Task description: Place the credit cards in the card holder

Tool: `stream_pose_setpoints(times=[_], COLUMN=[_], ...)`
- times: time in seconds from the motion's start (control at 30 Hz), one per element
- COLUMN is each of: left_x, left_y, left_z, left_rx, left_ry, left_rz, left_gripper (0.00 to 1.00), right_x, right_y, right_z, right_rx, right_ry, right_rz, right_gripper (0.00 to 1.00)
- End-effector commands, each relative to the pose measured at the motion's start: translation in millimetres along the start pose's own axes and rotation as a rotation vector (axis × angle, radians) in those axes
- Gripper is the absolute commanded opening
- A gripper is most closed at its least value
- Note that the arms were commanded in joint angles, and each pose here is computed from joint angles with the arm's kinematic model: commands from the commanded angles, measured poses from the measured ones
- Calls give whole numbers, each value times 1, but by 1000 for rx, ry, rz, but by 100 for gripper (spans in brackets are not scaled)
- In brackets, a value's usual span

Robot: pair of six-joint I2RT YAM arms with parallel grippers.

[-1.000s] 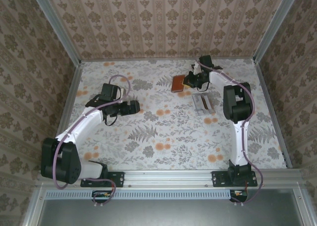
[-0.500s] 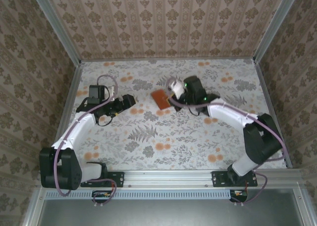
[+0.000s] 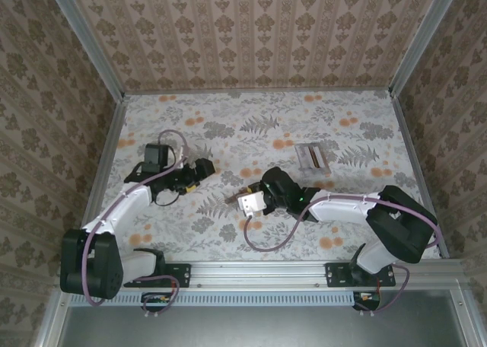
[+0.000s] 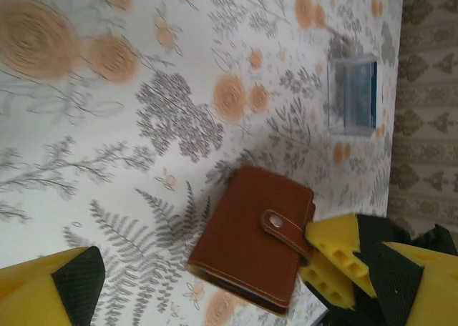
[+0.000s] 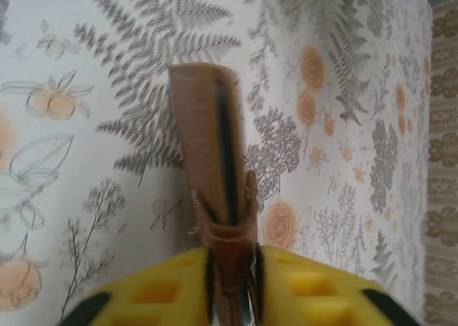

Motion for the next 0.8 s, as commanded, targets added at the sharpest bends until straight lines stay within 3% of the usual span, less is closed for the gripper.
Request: stream_pose_setpoints(times=[0.0,0.17,0.27,0.37,0.43,0.5,0.53,0.63,0.77], left_x=[6,19,31,46,55,64,68,85,102], left_y=[4,19,23,28,32,37,39,48,55], left_z=[-5,2,10,8,9,9,10,5,-3], left_rx=[41,38,66,108,131,163,181,220,176], left_ry=[-4,-16,-75,-79,-87,-99,-105,-66,66], left_rz=[24,71,95,148,180,227,249,321,365], left_gripper=[99,97,94,83,76,72,71,70,61], right_x=[-14,-37,-56,-65,-67,-65,-61,-33,-13], right_y=[8,6,-4,6,20,42,44,38,40], right_z=[-5,-22,-43,-47,-48,-35,-24,6,17], right_rx=[-70,241,694,1158,1460,1806,1908,2068,2162], right_ry=[38,102,184,208,237,248,185,-25,-82], right_rz=[49,44,-42,-41,34,219,289,396,371], right_gripper=[45,55,55,61,59,57,55,42,39])
Point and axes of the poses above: each hand's point on the last joint's axis, 136 mm out from that joint toward the fingers, its own x axis out along the fingers, its own z axis along the line the jaws close on, y = z × x, the point moved 2 cm from there along -x, back along the fingers, and after that the axes turned 12 degrees about x, right-handed, at the moved point
